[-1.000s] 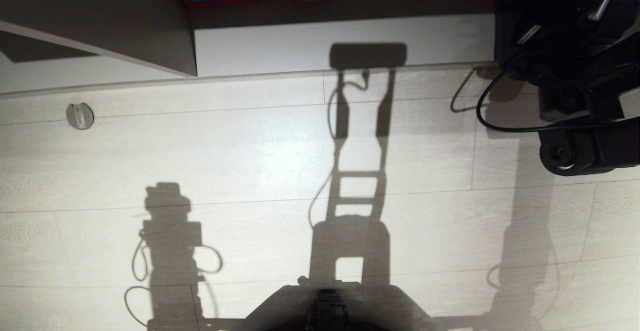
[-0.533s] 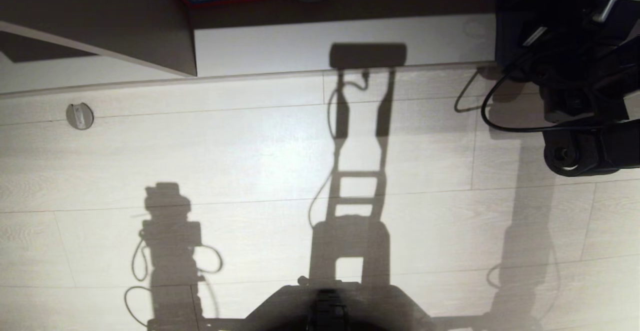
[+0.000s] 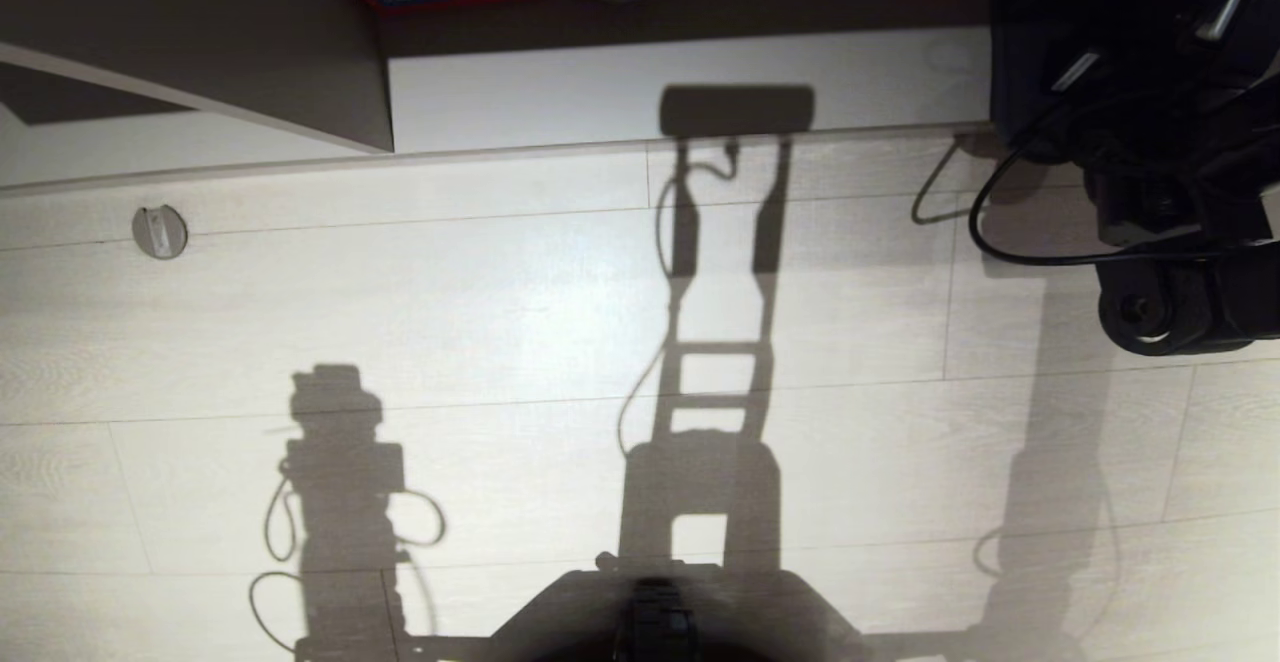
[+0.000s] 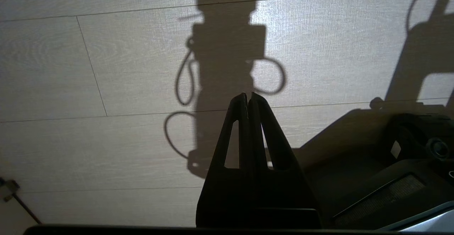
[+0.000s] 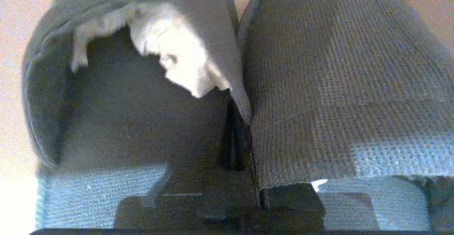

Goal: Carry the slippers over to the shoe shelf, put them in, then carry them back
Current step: Pick up the slippers in the shoe cabinet

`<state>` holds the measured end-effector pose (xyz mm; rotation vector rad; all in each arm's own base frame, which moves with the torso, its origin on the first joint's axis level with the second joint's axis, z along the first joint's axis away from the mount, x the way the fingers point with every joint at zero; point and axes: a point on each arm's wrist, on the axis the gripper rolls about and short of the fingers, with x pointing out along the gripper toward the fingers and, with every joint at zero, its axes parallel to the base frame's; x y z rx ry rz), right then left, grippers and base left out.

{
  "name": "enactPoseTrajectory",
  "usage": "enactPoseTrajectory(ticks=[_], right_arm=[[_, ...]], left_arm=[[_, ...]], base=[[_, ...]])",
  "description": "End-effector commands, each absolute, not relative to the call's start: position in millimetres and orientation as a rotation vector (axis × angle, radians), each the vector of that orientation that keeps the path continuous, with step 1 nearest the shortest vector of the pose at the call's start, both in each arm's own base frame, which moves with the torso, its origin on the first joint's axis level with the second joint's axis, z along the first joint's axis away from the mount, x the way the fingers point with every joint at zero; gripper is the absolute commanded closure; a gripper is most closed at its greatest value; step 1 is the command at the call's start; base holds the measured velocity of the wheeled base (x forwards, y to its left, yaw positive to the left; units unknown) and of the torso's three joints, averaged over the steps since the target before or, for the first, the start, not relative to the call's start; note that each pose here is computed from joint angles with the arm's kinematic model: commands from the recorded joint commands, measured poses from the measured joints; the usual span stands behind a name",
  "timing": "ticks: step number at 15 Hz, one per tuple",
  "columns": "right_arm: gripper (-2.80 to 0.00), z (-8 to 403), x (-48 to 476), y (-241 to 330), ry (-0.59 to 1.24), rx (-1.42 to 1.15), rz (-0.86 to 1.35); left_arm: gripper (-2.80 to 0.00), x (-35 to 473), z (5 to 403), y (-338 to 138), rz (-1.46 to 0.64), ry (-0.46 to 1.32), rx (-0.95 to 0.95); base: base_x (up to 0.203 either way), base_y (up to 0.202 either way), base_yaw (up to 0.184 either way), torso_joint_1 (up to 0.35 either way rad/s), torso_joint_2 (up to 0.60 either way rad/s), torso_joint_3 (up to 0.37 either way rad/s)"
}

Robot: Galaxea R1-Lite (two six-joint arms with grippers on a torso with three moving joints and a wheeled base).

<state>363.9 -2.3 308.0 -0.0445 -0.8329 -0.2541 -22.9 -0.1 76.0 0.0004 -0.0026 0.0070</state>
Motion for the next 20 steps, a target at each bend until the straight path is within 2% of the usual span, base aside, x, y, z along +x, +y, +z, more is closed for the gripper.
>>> enactPoseTrajectory(ticks=[1, 10, 15, 20], right_arm=[[0.0, 319.0, 349.6, -2.6, -0.867, -0.038, -0.258], [0.0, 319.9, 310.3, 3.9, -0.819, -0.029, -0.243], [0.0, 280.6, 291.5, 14.7, -0.66, -0.038, -0.2], [0.0, 284.2, 255.2, 15.3, -0.659, -0.03, -0.189]], left_arm=[[0.0, -22.8, 75.6, -0.1, 0.008, -0.002, 0.0], [0.0, -22.9, 76.2, -0.1, 0.008, -0.005, 0.0], [0.0, -22.9, 76.1, -0.1, 0.008, -0.003, 0.0], [0.0, -22.8, 75.6, -0.1, 0.008, -0.002, 0.0]], base=[[0.0, 0.0, 0.0, 0.0, 0.0, 0.0], [0.0, 0.0, 0.0, 0.0, 0.0, 0.0], [0.0, 0.0, 0.0, 0.0, 0.0, 0.0], [0.0, 0.0, 0.0, 0.0, 0.0, 0.0]])
